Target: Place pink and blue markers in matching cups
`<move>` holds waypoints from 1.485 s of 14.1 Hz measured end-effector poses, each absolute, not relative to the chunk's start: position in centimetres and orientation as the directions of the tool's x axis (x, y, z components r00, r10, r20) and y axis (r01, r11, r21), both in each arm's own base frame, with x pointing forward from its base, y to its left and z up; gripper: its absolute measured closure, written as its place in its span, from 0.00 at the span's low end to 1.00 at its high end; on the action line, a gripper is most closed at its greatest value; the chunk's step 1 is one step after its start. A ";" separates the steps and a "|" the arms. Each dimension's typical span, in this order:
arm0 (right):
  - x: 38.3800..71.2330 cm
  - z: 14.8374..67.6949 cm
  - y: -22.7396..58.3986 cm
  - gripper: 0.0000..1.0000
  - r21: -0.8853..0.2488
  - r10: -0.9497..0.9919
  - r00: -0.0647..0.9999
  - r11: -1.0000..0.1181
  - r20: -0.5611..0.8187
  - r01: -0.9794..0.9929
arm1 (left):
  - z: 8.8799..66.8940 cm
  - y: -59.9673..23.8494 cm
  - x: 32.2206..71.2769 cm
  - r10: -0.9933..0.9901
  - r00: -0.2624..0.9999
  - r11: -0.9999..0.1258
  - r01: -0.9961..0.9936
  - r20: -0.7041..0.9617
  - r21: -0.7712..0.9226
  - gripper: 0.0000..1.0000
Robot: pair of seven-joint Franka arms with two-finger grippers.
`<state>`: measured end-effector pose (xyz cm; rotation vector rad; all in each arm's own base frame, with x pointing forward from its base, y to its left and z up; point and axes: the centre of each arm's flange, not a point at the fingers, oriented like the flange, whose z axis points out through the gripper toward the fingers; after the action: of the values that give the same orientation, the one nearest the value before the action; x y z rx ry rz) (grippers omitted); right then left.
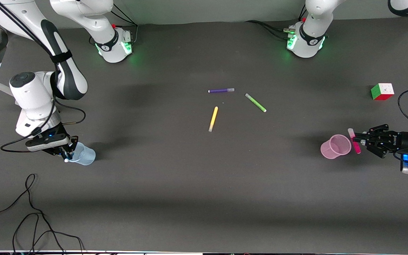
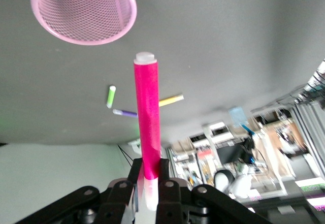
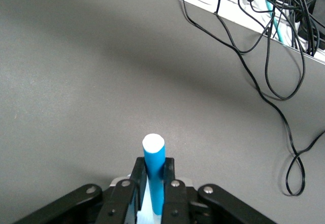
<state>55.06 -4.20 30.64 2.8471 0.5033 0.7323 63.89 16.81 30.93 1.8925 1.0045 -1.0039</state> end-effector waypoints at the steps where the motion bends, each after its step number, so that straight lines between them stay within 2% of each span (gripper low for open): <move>1: 55.0 30.6 -4.2 0.77 0.233 0.359 0.824 -0.931 0.439 0.281 | 29.6 17.0 63.4 0.255 0.362 -0.383 0.889 -0.897 0.250 0.84; 4: 54.9 30.5 -4.2 0.50 0.232 0.359 0.825 -0.931 0.436 0.282 | 26.5 16.6 61.8 0.197 0.313 -0.360 0.905 -0.929 0.228 0.84; 9: 54.9 30.5 -4.2 0.01 0.224 0.350 0.836 -0.934 0.422 0.279 | 21.8 17.1 59.9 0.124 0.322 -0.346 0.900 -0.938 0.264 0.84; 12: 55.5 31.8 -4.4 0.00 0.193 0.313 0.872 -0.947 0.375 0.257 | 19.1 17.7 59.2 0.090 0.341 -0.331 0.896 -0.936 0.295 0.84; 14: 56.5 34.0 -4.5 0.00 0.172 0.287 0.900 -0.955 0.330 0.241 | 18.2 17.9 59.1 0.090 0.355 -0.322 0.895 -0.931 0.310 0.79; 18: 58.5 40.4 -3.8 0.00 0.123 0.222 0.956 -0.972 0.192 0.201 | 18.2 18.0 59.5 0.100 0.385 -0.322 0.885 -0.917 0.337 0.39; 21: 58.1 46.3 -1.0 0.00 0.089 0.163 0.982 -0.984 0.098 0.155 | 20.1 18.5 60.7 0.162 0.438 -0.412 0.845 -0.884 0.342 0.07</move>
<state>58.10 -1.04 46.26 3.0461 0.2446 0.1603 60.74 18.50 20.07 1.8438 0.8571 -1.0153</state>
